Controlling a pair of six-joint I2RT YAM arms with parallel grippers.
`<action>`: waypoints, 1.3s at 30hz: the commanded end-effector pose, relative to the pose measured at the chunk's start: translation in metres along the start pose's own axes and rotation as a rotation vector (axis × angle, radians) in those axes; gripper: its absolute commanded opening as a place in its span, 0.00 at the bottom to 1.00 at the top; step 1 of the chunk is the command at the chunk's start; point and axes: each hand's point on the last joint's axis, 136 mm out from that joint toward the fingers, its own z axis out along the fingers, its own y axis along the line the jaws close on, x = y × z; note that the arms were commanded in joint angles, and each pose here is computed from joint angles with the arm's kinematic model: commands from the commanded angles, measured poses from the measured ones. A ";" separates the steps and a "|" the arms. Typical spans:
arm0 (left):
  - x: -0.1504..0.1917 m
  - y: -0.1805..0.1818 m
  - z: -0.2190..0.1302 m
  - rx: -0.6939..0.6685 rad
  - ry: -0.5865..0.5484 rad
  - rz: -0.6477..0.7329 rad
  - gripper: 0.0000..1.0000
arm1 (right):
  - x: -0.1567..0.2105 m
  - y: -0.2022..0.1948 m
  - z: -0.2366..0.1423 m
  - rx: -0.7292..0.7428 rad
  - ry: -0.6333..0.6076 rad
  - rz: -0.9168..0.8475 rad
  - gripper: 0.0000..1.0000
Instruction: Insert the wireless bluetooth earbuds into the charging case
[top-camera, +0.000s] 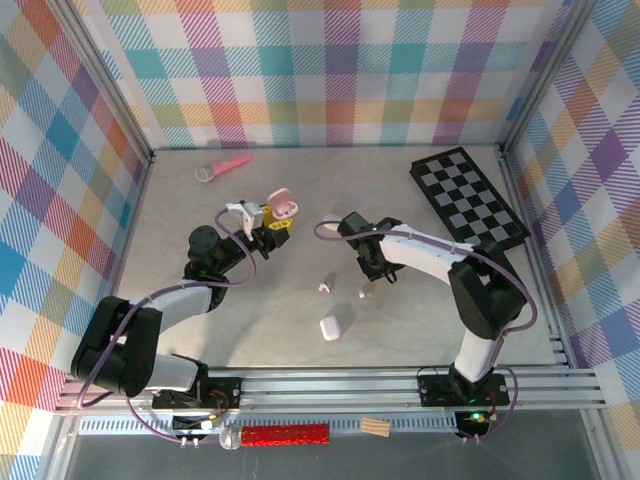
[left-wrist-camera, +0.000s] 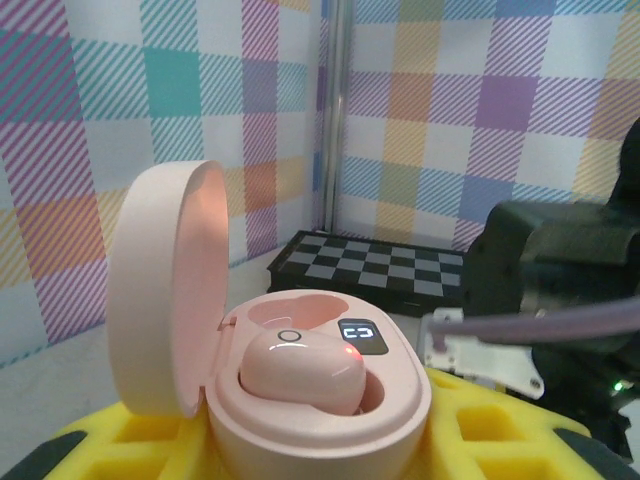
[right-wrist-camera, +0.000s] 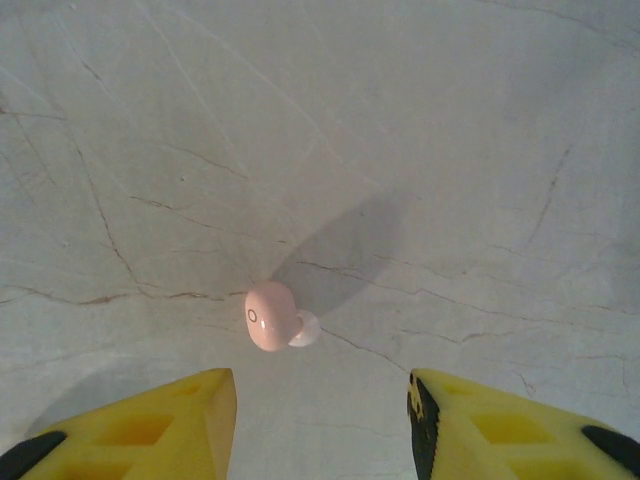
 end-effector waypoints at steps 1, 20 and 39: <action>-0.004 -0.001 -0.006 0.000 -0.010 0.003 0.38 | -0.003 0.001 0.001 0.032 0.025 -0.051 0.47; -0.001 -0.004 -0.009 0.003 0.001 0.006 0.38 | 0.002 0.012 0.029 0.066 0.128 -0.109 0.29; 0.008 -0.017 -0.005 0.070 0.029 0.043 0.38 | -0.007 0.026 -0.024 -0.195 0.022 0.009 0.18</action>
